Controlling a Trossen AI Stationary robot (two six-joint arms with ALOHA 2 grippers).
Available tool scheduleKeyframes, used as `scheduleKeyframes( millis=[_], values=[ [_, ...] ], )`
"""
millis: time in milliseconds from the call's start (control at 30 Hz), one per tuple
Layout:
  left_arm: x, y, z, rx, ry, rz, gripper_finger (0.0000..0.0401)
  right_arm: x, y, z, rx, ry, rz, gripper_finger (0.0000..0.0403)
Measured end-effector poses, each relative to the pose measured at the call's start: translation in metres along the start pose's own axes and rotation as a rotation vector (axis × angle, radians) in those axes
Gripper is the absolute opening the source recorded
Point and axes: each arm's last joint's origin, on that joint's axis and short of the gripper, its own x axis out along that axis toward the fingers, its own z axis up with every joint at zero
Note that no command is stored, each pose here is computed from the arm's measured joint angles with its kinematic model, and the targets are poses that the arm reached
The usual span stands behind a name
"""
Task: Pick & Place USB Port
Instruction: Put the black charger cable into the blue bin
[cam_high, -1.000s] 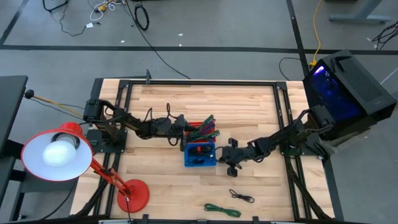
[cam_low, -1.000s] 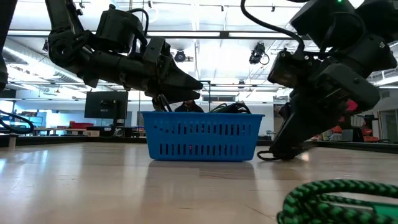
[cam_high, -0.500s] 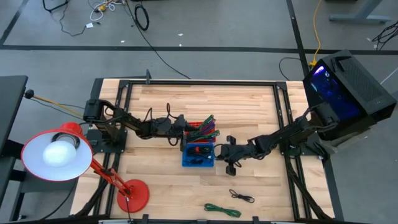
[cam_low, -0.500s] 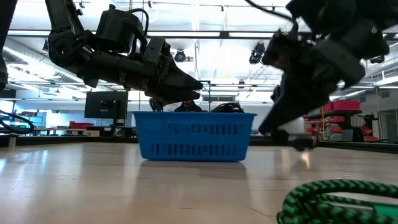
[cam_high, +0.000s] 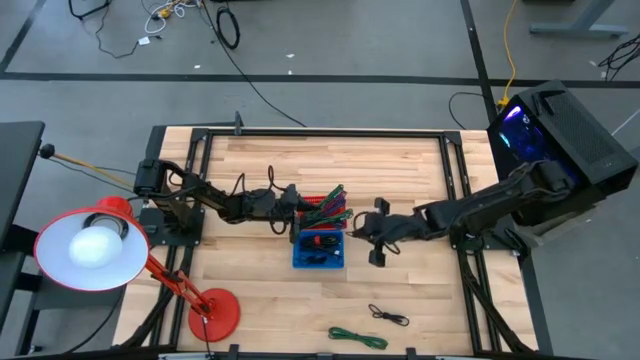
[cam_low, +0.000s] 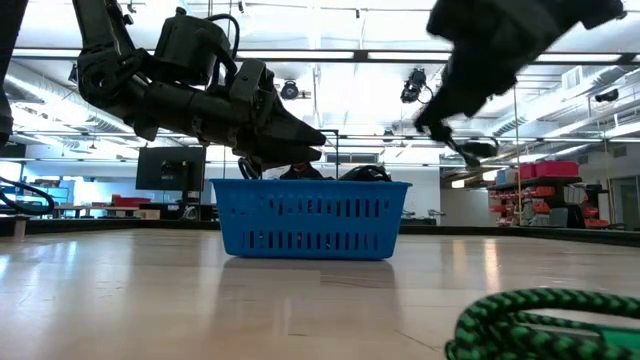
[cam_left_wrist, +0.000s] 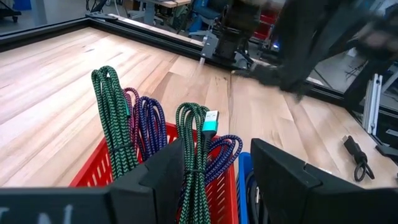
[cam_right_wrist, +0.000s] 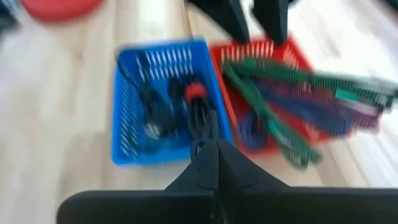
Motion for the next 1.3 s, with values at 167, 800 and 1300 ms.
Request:
scheduleKeyframes(
  millis=[167, 800, 1300],
  values=[
    [0.0, 0.0, 0.0, 0.002, 0.0, 0.002, 0.019, -0.006, 0.007, 0.015, 0.028, -0.146, 0.079, 0.0],
    [0.0, 0.003, 0.001, 0.018, -0.028, 0.097, 0.019, 0.061, 0.038, 0.026, 0.026, -0.362, 0.22, 0.0],
    [0.0, 0.004, 0.0, 0.019, -0.024, 0.114, 0.019, 0.09, 0.038, 0.042, -0.054, -0.25, 0.137, 0.0]
  ],
)
